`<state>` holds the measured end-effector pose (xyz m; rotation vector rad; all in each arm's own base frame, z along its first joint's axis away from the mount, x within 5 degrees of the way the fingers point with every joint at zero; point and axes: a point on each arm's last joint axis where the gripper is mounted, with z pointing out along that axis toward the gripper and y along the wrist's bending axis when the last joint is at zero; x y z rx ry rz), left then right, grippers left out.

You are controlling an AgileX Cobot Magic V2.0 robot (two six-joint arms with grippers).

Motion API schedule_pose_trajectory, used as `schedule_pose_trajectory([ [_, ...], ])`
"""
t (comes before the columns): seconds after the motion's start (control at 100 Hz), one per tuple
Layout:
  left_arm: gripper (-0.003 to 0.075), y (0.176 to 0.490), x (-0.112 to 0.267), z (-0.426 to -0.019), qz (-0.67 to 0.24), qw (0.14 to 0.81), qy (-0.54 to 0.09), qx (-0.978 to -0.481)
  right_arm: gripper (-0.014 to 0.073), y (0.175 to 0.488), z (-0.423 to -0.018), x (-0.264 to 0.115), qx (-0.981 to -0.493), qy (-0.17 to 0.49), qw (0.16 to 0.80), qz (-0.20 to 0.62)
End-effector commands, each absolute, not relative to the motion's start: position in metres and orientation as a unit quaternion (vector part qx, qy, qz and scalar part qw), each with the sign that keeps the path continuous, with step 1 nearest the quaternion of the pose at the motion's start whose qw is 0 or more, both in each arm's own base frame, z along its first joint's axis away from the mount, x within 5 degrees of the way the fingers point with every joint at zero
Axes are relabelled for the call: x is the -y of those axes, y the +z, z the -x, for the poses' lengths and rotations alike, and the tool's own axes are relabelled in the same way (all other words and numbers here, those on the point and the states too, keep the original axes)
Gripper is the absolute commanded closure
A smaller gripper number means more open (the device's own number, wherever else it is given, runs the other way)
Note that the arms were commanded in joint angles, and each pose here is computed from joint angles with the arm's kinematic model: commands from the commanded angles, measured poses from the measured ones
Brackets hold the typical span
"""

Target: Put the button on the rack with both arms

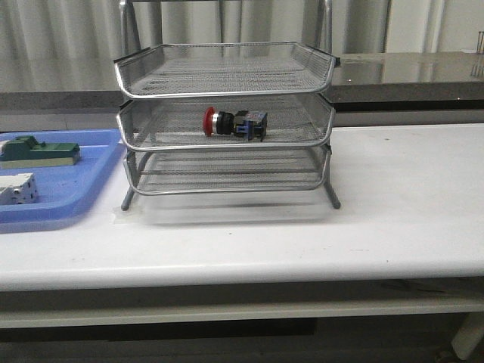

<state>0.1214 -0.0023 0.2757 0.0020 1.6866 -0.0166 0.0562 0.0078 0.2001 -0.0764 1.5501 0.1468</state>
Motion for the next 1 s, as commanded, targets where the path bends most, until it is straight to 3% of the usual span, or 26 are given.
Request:
schedule_pose_trajectory([
  [0.0, 0.0741, 0.290, -0.001, -0.122, 0.016, 0.698, 0.003, -0.716, 0.0652, 0.214, -0.053, -0.008, -0.655, 0.070, 0.751, 0.034],
  [0.65, 0.0741, 0.266, -0.001, -0.115, 0.013, 0.677, 0.001, -0.736, 0.0652, 0.214, -0.053, -0.008, -0.655, 0.070, 0.751, 0.034],
  [0.99, 0.0741, 0.264, 0.003, -0.103, -0.041, 0.688, 0.021, -0.724, 0.0652, 0.214, -0.053, -0.008, -0.655, 0.070, 0.751, 0.034],
])
